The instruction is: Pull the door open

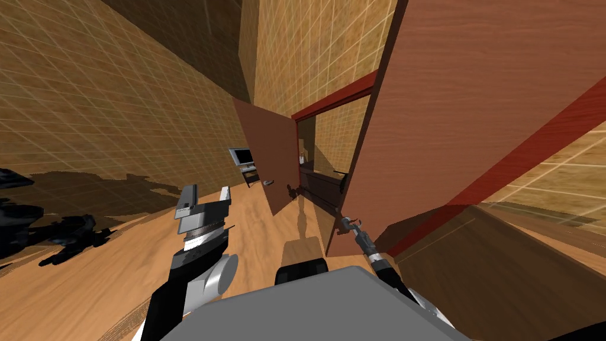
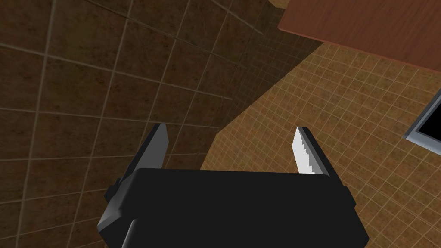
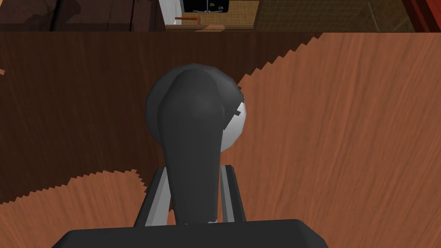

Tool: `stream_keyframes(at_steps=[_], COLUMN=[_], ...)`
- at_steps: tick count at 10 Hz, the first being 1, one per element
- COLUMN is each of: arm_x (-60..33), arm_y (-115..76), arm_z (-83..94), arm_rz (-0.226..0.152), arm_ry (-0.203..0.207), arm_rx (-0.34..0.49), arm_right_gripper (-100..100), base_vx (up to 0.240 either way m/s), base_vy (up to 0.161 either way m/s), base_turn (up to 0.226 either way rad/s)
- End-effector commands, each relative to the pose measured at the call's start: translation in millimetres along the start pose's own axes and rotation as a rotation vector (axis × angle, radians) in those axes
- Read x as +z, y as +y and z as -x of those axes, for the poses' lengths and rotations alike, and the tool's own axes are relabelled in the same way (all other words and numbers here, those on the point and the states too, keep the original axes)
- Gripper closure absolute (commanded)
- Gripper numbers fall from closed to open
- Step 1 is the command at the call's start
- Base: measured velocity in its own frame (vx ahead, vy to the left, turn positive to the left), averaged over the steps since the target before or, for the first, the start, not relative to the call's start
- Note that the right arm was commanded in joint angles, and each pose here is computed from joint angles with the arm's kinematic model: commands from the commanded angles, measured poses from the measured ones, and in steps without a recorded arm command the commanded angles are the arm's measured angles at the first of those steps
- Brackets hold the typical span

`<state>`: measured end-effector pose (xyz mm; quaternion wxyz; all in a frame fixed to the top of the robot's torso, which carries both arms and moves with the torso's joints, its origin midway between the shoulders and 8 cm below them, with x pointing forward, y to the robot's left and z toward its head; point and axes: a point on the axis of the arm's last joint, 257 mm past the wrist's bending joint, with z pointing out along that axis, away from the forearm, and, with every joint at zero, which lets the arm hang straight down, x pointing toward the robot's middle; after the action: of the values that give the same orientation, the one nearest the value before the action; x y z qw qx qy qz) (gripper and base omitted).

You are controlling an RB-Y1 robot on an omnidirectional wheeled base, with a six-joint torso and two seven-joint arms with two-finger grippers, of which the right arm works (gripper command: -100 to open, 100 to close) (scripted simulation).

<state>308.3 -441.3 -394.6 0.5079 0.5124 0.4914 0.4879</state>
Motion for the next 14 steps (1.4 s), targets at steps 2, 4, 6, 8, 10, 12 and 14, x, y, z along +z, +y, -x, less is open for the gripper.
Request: stream_keyframes(at_steps=[2, 4, 6, 8, 10, 12, 14], arm_x=[-8.9, -17.4, -26.2, -33.7, -34.7, -40.3, -43.5], arm_y=[0.4, 0.9, 1.6, 2.4, 1.5, 0.3, 0.7], arm_z=[1.3, 2.5, 3.7, 4.8, 4.5, 4.1, 5.0], arm_rz=[0.002, 0.004, 0.006, 0.008, 0.005, 0.002, 0.004], arm_ry=[0.010, 0.021, 0.031, 0.040, 0.042, 0.049, 0.054], arm_rx=[0.000, -0.001, -0.001, -0.001, -0.001, 0.000, 0.000], arm_right_gripper=[100, 100, 100, 100, 100, 100, 100], base_vx=[-0.146, -0.199, -0.214, -0.213, -0.150, -0.185, -0.195], base_vy=[-0.034, -0.042, -0.060, -0.049, -0.034, -0.057, -0.053], base_turn=[0.181, 0.136, 0.164, 0.150, 0.066, 0.186, 0.161])
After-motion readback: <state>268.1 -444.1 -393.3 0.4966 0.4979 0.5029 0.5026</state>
